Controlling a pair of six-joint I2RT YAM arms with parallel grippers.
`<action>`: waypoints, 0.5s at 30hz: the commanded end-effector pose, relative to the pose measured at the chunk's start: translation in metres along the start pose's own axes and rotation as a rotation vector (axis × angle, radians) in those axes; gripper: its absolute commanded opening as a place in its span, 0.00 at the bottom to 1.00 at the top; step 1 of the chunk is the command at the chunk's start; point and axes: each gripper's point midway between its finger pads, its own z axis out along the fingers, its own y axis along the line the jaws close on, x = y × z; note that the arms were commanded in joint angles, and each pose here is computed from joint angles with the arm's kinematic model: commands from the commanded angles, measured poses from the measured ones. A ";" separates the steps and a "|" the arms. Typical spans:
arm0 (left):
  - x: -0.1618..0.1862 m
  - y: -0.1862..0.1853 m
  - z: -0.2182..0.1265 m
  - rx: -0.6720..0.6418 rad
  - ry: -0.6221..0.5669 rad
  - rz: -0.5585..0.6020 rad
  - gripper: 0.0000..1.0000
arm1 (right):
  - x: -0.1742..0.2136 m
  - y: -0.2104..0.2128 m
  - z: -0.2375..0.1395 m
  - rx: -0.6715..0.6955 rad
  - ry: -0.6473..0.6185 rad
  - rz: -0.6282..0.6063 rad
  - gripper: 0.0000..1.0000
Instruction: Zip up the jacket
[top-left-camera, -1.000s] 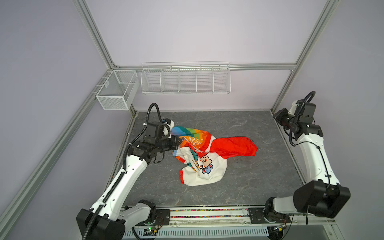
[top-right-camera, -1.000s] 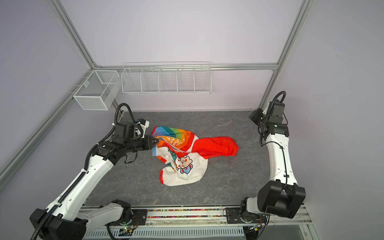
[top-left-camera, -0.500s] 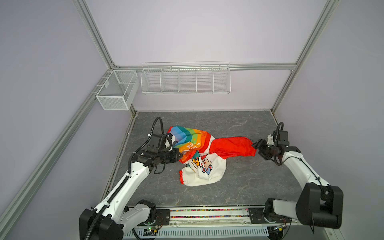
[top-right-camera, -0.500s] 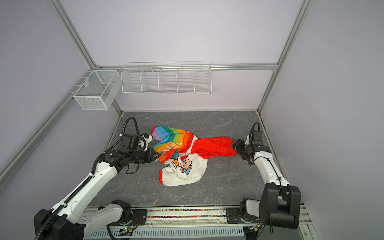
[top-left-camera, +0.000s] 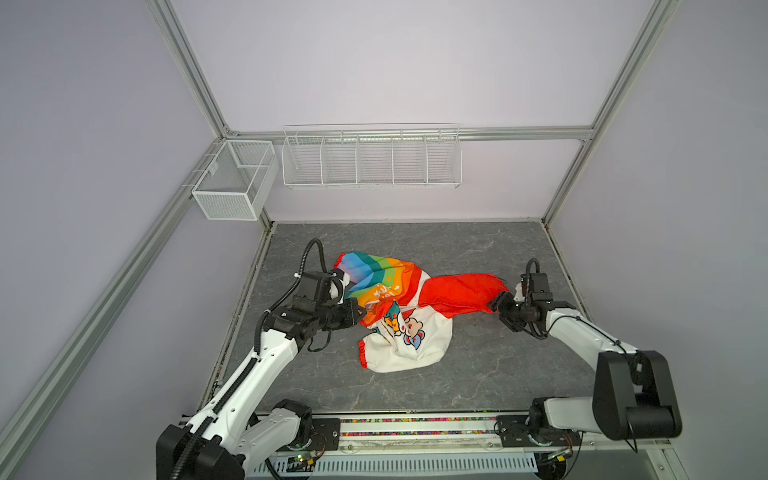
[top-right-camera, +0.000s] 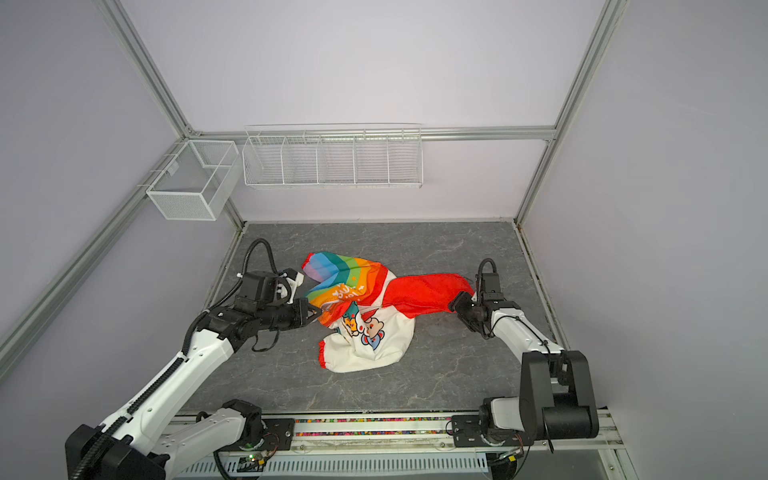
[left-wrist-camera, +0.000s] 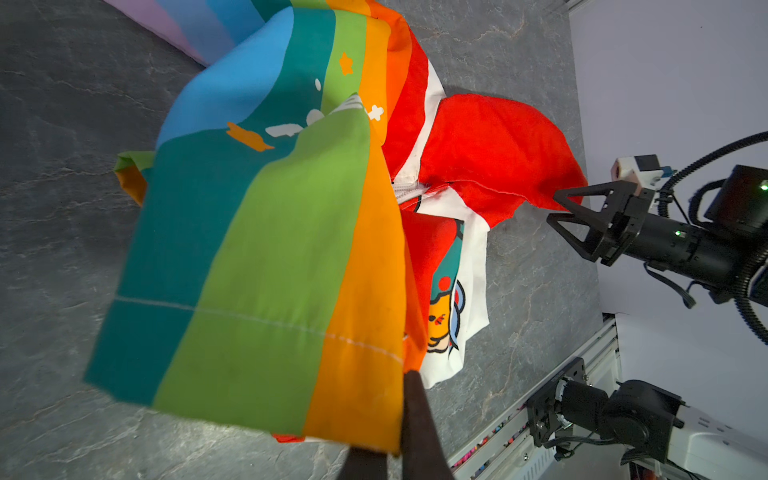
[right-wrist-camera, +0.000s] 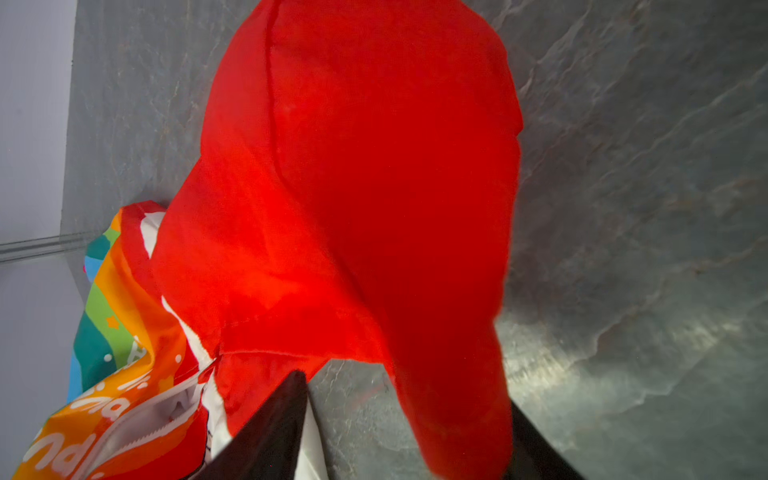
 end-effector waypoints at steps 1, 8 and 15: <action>0.005 0.002 0.001 0.007 0.005 -0.010 0.00 | -0.024 0.026 0.009 -0.077 -0.054 0.030 0.50; 0.009 0.008 0.004 -0.009 0.017 -0.012 0.00 | -0.047 0.062 -0.002 -0.158 -0.083 0.013 0.07; 0.005 0.016 0.006 -0.070 0.026 -0.005 0.00 | -0.103 0.080 -0.075 -0.192 -0.239 0.000 0.07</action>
